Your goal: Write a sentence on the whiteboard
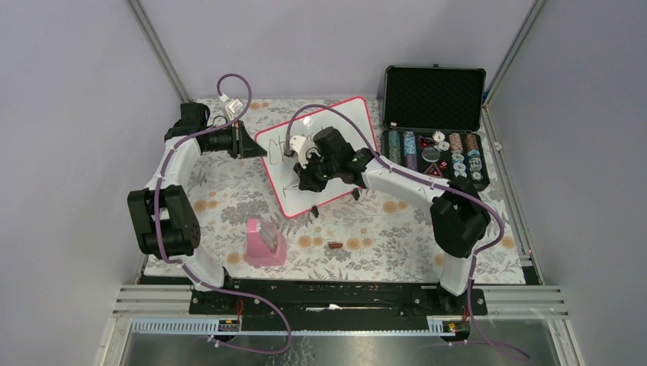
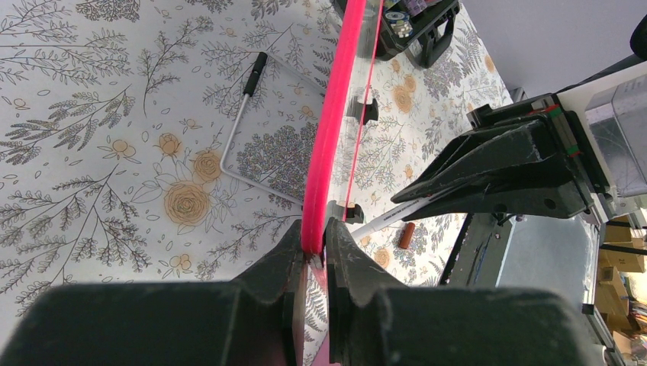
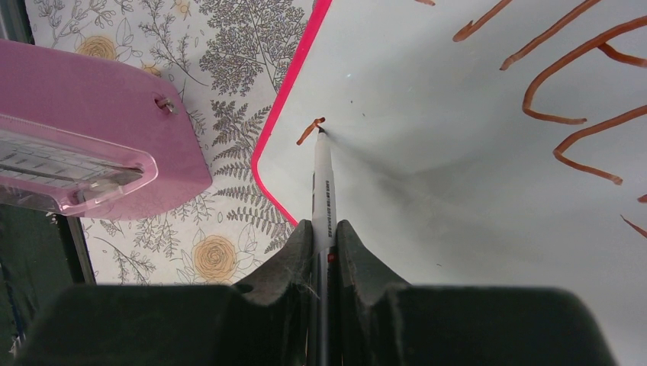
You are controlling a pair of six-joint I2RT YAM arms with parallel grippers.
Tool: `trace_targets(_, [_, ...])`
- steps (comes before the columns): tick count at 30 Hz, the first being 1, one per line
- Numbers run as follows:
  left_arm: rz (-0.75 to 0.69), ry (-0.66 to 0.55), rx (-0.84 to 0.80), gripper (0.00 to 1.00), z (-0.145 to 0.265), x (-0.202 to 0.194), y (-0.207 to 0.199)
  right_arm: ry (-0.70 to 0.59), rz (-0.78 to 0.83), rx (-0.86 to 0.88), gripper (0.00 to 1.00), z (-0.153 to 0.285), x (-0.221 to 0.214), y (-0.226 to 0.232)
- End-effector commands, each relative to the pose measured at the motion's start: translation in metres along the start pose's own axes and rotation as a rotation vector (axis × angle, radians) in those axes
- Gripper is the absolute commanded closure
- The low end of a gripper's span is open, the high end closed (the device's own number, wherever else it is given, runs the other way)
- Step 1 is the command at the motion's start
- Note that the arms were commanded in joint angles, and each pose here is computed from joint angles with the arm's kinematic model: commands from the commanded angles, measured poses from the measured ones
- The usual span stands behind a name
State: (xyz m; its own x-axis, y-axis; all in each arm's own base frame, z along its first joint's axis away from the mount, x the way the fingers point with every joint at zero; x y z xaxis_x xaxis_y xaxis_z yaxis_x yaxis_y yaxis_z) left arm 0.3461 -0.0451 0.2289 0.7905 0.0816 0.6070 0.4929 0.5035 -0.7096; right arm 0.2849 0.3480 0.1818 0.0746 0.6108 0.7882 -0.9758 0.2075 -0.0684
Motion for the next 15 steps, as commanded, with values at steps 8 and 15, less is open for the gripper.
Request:
trace_targets(8, [-0.145, -0.036, 0.047, 1.0, 0.005, 0.013, -0.008, 0.002, 0.002, -0.019, 1.0, 0.005, -0.005, -0.008])
trace_targets(15, [-0.144, -0.035, 0.048, 1.0, 0.005, 0.013, -0.007, 0.012, -0.001, 0.0, 1.0, 0.006, -0.011, -0.003])
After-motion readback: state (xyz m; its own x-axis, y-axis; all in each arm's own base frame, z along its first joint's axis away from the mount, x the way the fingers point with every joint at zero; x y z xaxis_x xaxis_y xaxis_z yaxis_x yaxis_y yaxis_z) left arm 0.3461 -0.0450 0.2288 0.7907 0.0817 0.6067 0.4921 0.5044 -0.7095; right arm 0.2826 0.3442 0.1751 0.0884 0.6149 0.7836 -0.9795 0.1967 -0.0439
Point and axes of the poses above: each gripper's point midway between its finger pads, its own z axis back along the fingers, its own y axis along the line the jaws close on, x = y × z, the point moved 7 cm from there along z, back along the fingers, and after that the axes turned 10 degrees about z, right-handed, at the moved point
